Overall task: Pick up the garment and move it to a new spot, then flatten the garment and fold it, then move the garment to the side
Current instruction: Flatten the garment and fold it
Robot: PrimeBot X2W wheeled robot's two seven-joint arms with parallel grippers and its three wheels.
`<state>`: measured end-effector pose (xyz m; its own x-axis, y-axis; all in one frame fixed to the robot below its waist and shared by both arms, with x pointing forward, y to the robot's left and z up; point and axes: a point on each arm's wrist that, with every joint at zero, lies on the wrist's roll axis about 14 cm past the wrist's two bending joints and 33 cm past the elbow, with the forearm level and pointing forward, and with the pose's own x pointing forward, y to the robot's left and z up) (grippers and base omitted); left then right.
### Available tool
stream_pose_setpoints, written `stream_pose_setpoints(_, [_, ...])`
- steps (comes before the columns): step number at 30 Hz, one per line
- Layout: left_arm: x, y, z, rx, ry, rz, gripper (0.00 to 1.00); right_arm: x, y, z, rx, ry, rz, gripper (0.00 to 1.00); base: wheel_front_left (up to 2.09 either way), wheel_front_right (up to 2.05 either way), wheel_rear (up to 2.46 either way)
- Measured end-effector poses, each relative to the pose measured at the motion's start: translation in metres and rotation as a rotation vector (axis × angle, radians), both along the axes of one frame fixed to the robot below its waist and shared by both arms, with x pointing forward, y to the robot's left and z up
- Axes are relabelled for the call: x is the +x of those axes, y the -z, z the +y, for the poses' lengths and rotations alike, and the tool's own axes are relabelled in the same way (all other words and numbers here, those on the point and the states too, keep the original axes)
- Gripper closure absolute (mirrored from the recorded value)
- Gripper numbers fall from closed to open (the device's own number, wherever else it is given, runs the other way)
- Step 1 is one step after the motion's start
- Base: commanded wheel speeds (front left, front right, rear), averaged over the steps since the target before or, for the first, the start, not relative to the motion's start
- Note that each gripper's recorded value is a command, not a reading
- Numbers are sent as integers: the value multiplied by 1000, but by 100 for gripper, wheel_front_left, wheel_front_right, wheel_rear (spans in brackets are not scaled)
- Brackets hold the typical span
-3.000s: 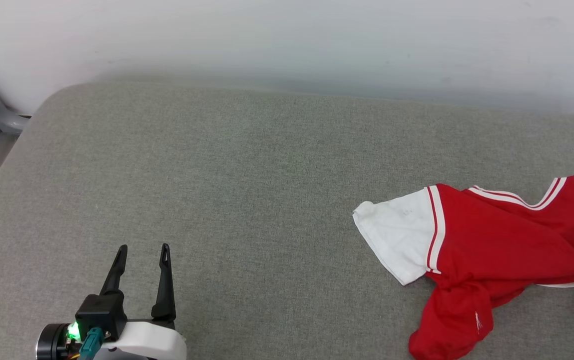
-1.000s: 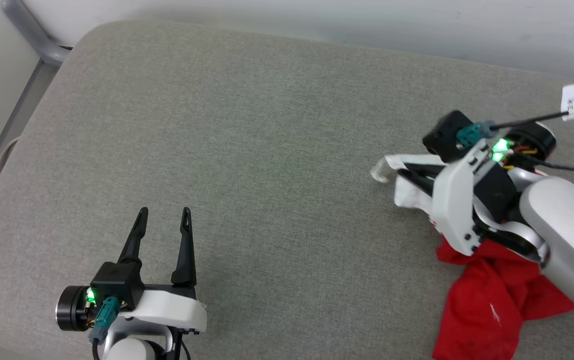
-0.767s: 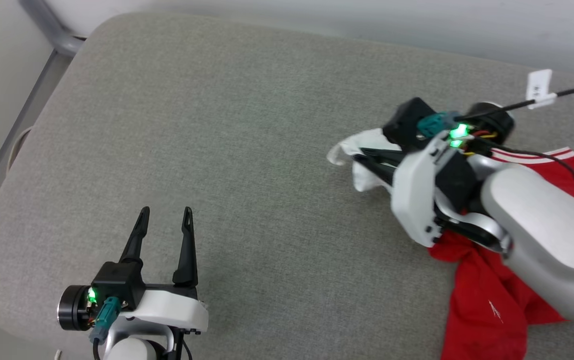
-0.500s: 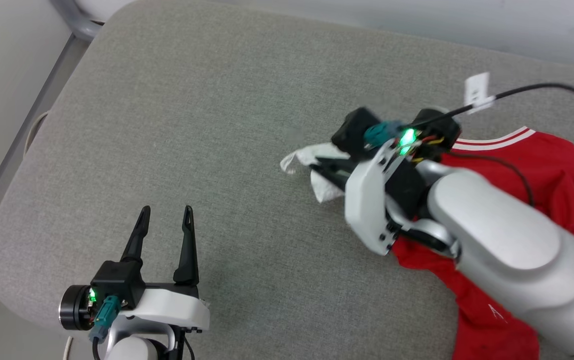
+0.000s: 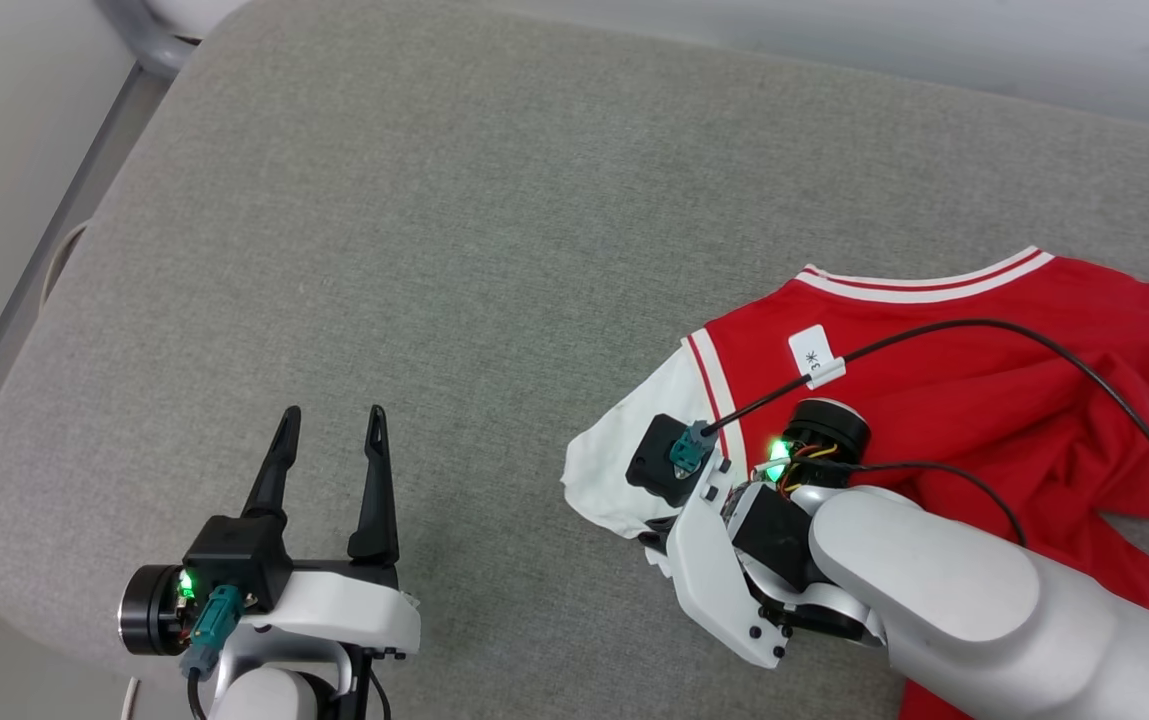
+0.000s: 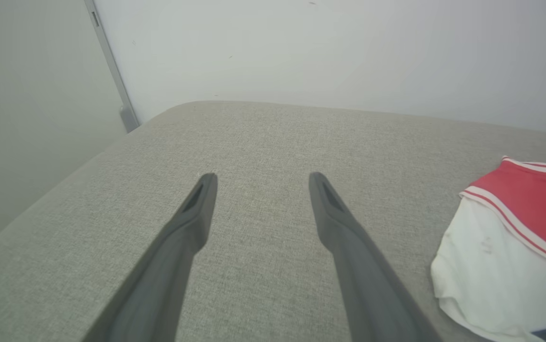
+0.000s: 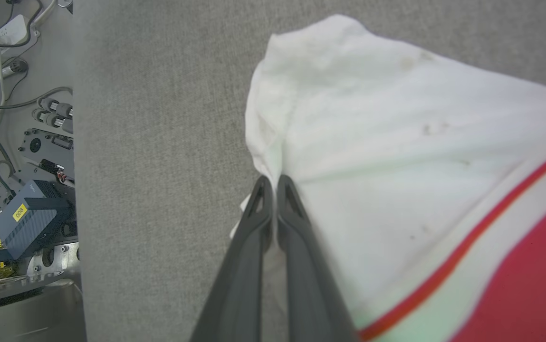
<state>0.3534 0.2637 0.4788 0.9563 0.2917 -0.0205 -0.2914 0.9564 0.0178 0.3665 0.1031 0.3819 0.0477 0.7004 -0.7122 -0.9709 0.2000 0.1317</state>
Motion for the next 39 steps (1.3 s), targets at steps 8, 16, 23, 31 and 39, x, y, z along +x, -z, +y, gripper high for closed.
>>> stream_pose_setpoints(8, [1,-8,-6,11,29,-24,0,13,-46,13,222,45,-125,0,0,0,0])
stream_pose_setpoints(16, [-4,-18,-11,26,65,-58,0,64,-129,-20,520,256,-380,0,0,0,0])
stream_pose_setpoints(23, [1,-27,-23,33,122,-90,0,95,-168,-100,630,545,-611,0,0,0,0])
stream_pose_setpoints(31, [3,-37,-33,37,172,-121,0,81,-184,-180,646,814,-809,0,0,0,0])
stream_pose_setpoints(39, [7,-44,-37,41,219,-144,0,52,-174,-235,642,1066,-849,0,0,0,0])
